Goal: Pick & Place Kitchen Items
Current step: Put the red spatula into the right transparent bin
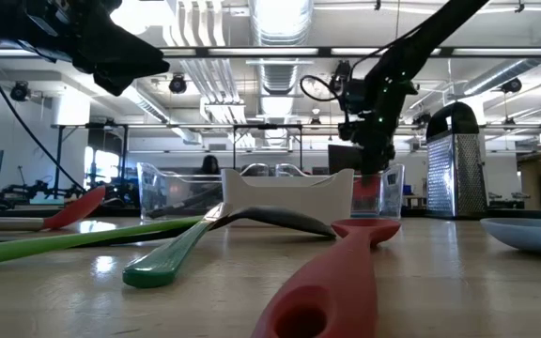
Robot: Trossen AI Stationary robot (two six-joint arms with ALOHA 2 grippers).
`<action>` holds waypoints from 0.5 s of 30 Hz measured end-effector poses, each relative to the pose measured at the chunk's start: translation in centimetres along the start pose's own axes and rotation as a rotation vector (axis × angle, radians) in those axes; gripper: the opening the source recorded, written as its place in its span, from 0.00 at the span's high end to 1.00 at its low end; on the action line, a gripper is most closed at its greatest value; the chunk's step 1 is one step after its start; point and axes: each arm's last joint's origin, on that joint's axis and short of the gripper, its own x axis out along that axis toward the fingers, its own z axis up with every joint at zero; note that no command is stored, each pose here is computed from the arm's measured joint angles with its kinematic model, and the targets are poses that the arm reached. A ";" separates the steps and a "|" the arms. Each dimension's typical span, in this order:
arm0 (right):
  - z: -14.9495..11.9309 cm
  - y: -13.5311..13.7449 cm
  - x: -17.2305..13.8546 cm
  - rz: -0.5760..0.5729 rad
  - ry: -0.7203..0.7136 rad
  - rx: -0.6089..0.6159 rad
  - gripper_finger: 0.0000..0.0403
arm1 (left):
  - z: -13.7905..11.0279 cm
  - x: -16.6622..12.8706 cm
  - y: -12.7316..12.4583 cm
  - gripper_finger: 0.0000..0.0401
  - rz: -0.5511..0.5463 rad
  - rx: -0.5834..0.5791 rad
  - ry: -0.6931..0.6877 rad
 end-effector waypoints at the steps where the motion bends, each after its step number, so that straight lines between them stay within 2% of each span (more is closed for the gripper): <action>1: -0.1 -0.2 0.2 0.000 0.005 0.005 0.98 | 0.0 0.0 0.0 0.69 0.000 0.000 0.000; 8: -0.7 -0.8 1.3 0.006 0.040 0.020 0.97 | 0.0 0.0 0.0 0.69 0.000 0.000 0.001; 15: -0.7 -0.9 1.3 0.003 0.039 0.033 0.86 | -0.1 0.0 0.0 0.69 0.001 0.001 0.003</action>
